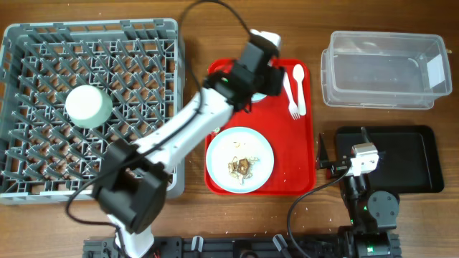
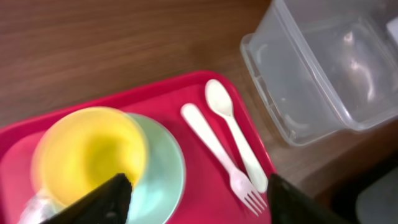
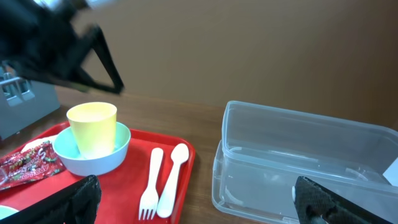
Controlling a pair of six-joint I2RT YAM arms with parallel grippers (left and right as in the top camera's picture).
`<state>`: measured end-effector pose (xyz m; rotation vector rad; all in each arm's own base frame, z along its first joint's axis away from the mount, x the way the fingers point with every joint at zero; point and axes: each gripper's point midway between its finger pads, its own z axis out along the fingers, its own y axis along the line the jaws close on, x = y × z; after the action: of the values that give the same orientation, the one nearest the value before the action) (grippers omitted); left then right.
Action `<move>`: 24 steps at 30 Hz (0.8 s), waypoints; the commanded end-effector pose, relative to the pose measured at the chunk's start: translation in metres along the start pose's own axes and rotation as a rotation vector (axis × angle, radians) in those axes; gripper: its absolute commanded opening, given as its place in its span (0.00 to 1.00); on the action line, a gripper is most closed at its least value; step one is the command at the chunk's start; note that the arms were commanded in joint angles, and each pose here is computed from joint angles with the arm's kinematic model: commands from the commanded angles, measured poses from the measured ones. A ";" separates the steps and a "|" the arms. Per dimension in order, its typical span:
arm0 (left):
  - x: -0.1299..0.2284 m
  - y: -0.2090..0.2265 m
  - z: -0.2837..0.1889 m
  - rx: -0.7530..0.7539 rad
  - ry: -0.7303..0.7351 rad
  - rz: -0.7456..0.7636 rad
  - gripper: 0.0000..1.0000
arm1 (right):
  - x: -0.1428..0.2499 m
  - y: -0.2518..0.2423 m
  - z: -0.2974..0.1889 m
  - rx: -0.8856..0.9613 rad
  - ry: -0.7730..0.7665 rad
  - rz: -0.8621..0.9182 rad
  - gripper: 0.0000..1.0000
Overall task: Sort waste into correct bins and load items into the dishwasher rack
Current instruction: 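Grasp the yellow cup out of the small bowl with the left gripper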
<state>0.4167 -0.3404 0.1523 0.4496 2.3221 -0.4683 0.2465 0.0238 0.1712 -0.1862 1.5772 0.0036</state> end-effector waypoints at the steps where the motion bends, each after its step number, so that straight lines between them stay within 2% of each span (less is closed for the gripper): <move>1: 0.011 0.008 0.033 -0.101 -0.019 0.118 0.61 | -0.002 -0.003 0.000 0.015 -0.008 0.012 1.00; 7: 0.013 0.044 0.054 -0.253 -0.048 0.137 0.56 | -0.002 -0.003 0.000 0.015 -0.008 0.012 1.00; 12: 0.006 0.046 0.053 -0.258 -0.070 0.150 0.54 | -0.002 -0.003 0.000 0.015 -0.008 0.012 1.00; 14: 0.027 0.035 0.059 -0.176 0.013 0.153 0.47 | -0.002 -0.003 0.000 0.015 -0.008 0.012 1.00; 16: 0.038 0.035 0.061 -0.163 0.055 0.149 0.38 | -0.002 -0.003 0.000 0.015 -0.008 0.012 1.00; 18: 0.041 0.036 0.061 -0.167 0.065 0.136 0.29 | -0.002 -0.003 0.000 0.015 -0.008 0.012 1.00; 21: 0.041 0.036 0.061 -0.168 0.065 0.125 0.20 | -0.002 -0.003 0.000 0.015 -0.008 0.011 1.00; 22: 0.041 0.036 0.061 -0.169 0.066 0.125 0.13 | -0.002 -0.003 0.000 0.015 -0.008 0.011 1.00; 24: 0.041 0.037 0.061 -0.174 0.064 0.125 0.04 | -0.002 -0.003 0.000 0.015 -0.008 0.012 1.00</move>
<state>0.4409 -0.3289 0.0846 0.5263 2.3352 -0.1948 0.2465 0.0239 0.1712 -0.1868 1.5771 0.0036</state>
